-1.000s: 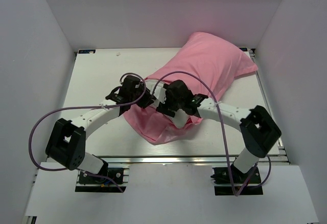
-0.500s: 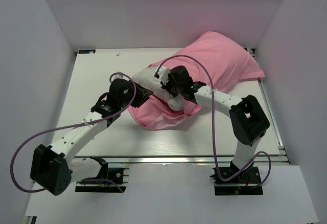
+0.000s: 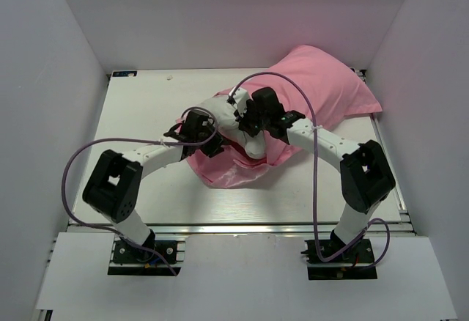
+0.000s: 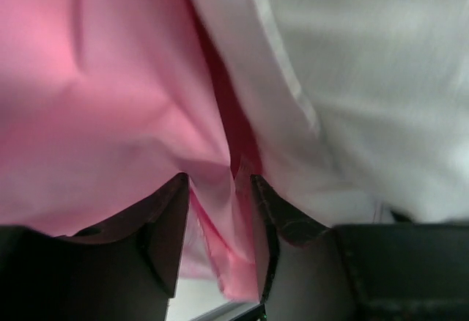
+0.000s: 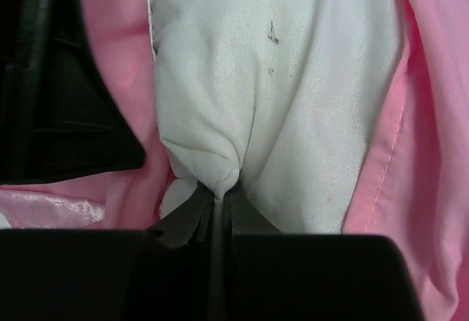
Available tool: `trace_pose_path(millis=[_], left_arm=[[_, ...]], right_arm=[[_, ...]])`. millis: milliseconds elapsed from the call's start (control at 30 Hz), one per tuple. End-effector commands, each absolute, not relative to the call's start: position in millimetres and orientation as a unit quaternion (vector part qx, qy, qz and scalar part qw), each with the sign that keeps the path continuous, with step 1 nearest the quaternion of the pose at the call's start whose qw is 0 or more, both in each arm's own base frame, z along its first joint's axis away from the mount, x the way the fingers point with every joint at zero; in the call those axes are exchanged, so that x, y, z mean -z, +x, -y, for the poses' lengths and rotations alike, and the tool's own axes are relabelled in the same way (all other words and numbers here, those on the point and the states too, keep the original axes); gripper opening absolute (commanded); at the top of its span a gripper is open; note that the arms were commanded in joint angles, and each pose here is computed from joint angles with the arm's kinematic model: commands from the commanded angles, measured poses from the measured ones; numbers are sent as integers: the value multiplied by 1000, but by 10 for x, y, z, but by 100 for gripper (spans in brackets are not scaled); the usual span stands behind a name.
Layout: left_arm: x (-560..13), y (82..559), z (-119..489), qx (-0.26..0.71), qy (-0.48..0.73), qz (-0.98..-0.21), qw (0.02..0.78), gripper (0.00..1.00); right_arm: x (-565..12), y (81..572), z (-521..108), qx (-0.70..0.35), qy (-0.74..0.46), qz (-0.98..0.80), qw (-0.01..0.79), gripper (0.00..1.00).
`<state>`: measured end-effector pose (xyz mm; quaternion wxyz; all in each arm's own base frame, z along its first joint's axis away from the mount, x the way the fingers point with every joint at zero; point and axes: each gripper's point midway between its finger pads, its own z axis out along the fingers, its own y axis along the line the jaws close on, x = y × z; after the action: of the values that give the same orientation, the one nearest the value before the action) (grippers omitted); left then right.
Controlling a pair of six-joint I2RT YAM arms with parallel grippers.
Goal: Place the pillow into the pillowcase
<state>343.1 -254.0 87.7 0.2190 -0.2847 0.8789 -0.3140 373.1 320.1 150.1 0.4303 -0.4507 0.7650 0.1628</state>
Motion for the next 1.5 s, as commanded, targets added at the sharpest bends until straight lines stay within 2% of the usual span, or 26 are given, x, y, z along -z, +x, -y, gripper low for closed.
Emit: trace_pose_path(millis=[0,133,233,433,467,533,667,933,1133,1233,1300,1467], left_arm=[[-1057,3649,2645,328,-265,-873,245,50],[-906,3719,2672,314,-265,-880,237,51],[-799,3699,2704,301,-248,-895,217,48],[-495,3442,2715,290,-217,-917,165,23],[-441,3387,2708,288,-213,-921,155,13],[-432,3346,2697,289,-211,-921,152,0],[-812,3274,2659,318,-201,-908,184,0],[-2054,2827,2286,359,-181,-873,275,0],[-2401,2511,2232,406,-177,-853,277,0],[-2599,2489,2293,437,-164,-837,284,0],[-2750,2472,2371,457,-146,-833,278,0],[-3058,2469,2388,466,-131,-826,287,0]], right_arm=[[-1941,3866,-3188,-172,-428,-750,475,0],[-1948,3858,-3173,-175,-426,-751,474,0],[-1921,3912,-3138,-165,-417,-758,473,0],[-1859,3995,-3098,-171,-402,-771,463,0],[-1843,3996,-3094,-172,-401,-774,460,0],[-1789,3995,-3105,-174,-401,-777,453,0],[-1647,4031,-3079,-161,-400,-784,446,0],[-1242,4267,-2901,-92,-373,-807,447,0],[-1158,4427,-2812,-53,-330,-817,469,0],[-1086,4529,-2773,-22,-283,-836,469,0],[-871,4539,-2705,-1,-259,-859,441,0],[-676,4564,-2650,37,-260,-860,438,0]])
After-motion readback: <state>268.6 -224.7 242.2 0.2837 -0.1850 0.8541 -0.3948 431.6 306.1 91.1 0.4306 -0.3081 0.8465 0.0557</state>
